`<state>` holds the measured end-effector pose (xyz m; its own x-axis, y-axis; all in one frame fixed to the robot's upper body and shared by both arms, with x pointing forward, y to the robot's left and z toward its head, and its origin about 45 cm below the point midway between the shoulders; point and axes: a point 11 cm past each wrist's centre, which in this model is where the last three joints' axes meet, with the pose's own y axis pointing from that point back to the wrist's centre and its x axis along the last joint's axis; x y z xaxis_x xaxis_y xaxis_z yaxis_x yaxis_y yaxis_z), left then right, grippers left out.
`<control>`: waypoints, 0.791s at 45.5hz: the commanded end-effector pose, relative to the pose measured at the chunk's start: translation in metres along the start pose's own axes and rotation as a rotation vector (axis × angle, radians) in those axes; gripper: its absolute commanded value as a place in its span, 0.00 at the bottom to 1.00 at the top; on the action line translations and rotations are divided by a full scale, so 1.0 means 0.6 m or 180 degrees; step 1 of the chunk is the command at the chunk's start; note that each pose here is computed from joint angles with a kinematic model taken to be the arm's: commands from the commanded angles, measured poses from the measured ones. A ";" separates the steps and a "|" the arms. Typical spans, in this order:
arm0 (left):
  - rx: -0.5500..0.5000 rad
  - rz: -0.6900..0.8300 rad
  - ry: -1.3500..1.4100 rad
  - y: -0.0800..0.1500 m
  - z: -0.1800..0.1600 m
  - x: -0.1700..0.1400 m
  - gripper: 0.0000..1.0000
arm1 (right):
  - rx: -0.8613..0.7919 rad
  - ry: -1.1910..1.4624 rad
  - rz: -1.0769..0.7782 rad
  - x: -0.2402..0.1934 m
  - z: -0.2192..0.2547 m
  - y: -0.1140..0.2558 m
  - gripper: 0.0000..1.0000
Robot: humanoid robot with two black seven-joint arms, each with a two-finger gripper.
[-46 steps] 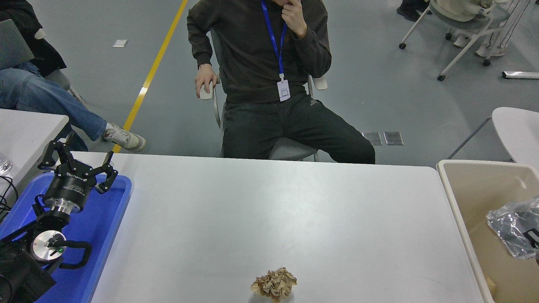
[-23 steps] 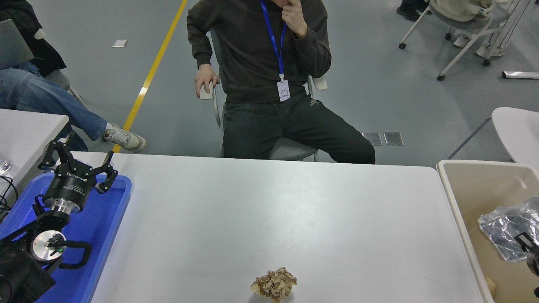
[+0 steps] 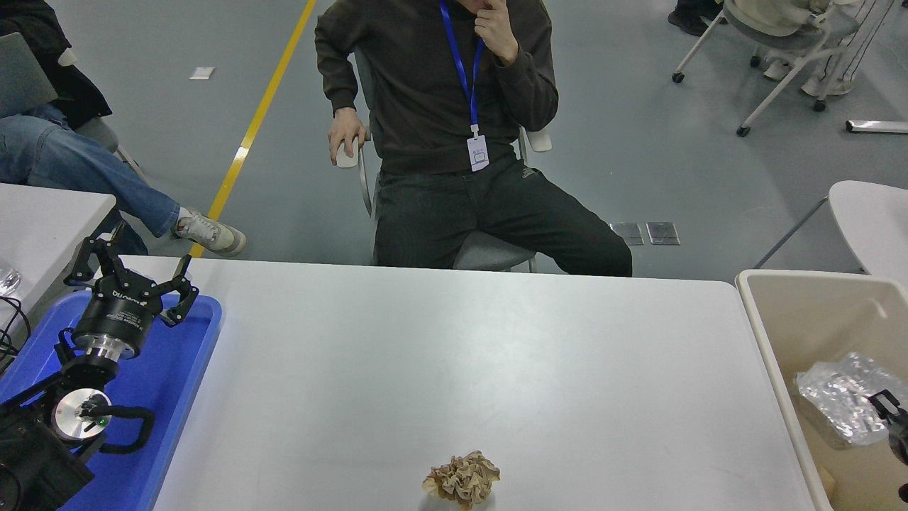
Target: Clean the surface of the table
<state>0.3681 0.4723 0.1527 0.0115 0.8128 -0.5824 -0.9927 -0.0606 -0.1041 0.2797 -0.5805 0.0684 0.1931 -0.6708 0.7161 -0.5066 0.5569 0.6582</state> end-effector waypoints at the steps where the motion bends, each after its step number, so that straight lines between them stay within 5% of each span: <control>1: 0.0001 -0.0001 0.0001 0.000 0.000 0.000 1.00 | -0.0011 -0.0004 0.0066 0.004 0.004 0.000 0.64; 4: 0.0001 -0.0001 0.0001 0.000 0.000 0.000 1.00 | 0.0009 -0.0012 0.0118 0.014 0.000 0.000 0.76; 18: -0.0004 0.0002 -0.0002 0.000 0.000 0.000 1.00 | 0.0331 -0.0587 0.0439 0.141 -0.075 0.017 0.96; 36: -0.0003 -0.0001 0.0001 0.000 0.000 0.000 1.00 | 0.1043 -0.1263 0.0761 0.331 -0.200 0.092 0.98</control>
<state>0.3681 0.4724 0.1527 0.0115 0.8128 -0.5824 -0.9927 -0.0607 -0.1042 0.3605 -0.6203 0.2056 -0.1249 -0.6833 0.7194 -0.6703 0.5927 0.4466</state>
